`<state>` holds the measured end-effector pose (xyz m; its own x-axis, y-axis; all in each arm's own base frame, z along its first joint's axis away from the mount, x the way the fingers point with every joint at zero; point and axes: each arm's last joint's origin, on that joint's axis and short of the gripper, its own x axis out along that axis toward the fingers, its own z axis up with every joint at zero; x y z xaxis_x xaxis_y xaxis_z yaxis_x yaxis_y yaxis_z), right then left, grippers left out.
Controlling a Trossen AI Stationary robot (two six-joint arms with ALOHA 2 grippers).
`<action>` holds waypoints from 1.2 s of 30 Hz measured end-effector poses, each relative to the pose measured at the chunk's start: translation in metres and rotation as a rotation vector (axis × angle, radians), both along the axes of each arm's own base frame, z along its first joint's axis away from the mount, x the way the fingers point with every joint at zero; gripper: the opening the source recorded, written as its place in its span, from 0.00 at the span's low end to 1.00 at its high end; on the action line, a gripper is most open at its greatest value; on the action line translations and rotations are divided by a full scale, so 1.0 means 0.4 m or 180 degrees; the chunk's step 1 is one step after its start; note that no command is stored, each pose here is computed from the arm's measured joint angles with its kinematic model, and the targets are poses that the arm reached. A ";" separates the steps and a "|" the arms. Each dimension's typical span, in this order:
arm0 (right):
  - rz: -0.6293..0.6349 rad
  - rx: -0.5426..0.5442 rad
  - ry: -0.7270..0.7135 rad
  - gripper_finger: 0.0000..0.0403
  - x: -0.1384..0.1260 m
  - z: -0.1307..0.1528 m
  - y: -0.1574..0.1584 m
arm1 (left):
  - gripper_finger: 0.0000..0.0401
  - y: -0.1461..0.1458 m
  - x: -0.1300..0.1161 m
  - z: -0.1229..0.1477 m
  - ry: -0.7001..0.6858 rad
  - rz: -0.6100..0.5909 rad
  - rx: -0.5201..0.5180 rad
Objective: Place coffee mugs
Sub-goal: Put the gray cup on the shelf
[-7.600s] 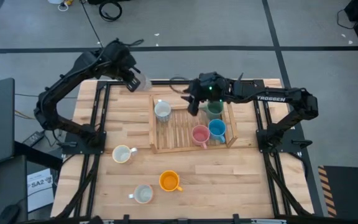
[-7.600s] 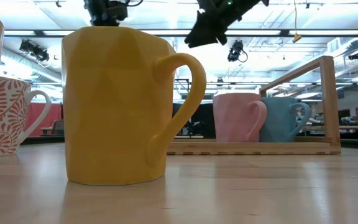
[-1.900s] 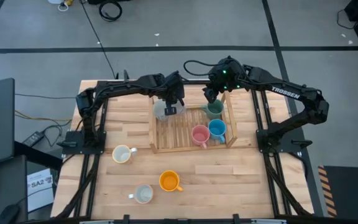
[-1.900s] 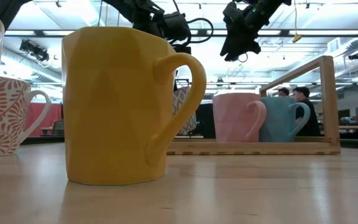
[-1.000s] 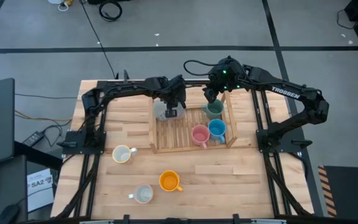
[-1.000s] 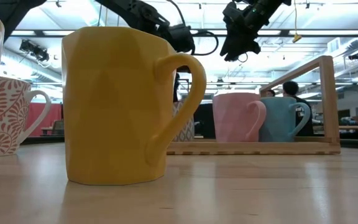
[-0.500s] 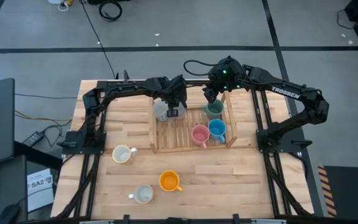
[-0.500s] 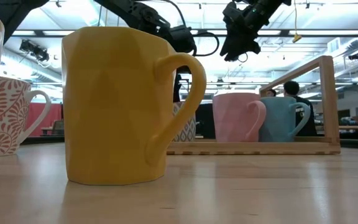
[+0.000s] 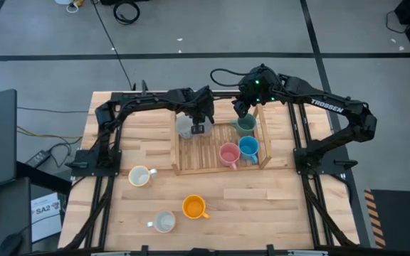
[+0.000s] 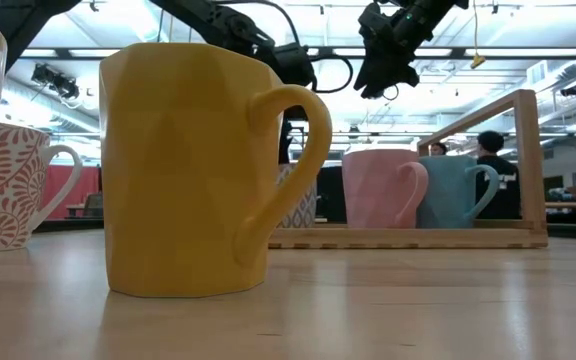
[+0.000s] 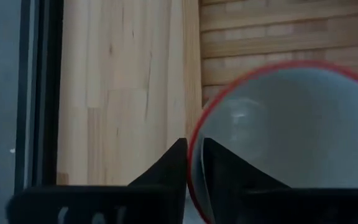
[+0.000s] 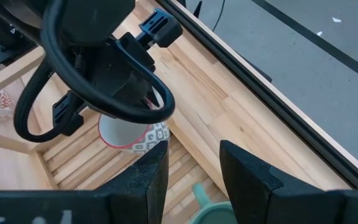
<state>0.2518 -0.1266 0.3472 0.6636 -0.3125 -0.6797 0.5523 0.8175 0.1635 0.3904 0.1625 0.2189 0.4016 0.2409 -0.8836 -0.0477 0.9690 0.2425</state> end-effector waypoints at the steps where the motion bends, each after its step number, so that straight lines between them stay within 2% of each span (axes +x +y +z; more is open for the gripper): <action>1: 0.0000 0.0000 0.0000 0.37 0.000 0.000 0.000 | 0.17 0.000 0.000 -0.001 0.0009 0.0006 0.0009; 10: 0.0000 0.0000 0.0000 0.37 0.000 0.000 0.000 | 0.37 0.003 0.003 0.002 -0.0021 0.0049 0.0112; 15: 0.0000 0.0000 0.0000 0.37 0.000 0.000 0.000 | 0.44 0.005 0.008 0.004 -0.0092 0.0066 0.0129; 27: 0.0001 -0.0001 0.0000 0.37 0.000 0.000 0.000 | 0.45 0.005 0.009 0.006 -0.0131 0.0125 0.0108; 36: 0.0002 -0.0001 0.0002 0.37 0.000 0.000 0.000 | 0.45 -0.001 -0.003 0.051 -0.0280 0.0127 0.0131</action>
<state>0.2518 -0.1266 0.3472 0.6634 -0.3124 -0.6799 0.5519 0.8179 0.1628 0.3892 0.1621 0.2393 0.4666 0.2936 -0.8343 -0.1090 0.9552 0.2752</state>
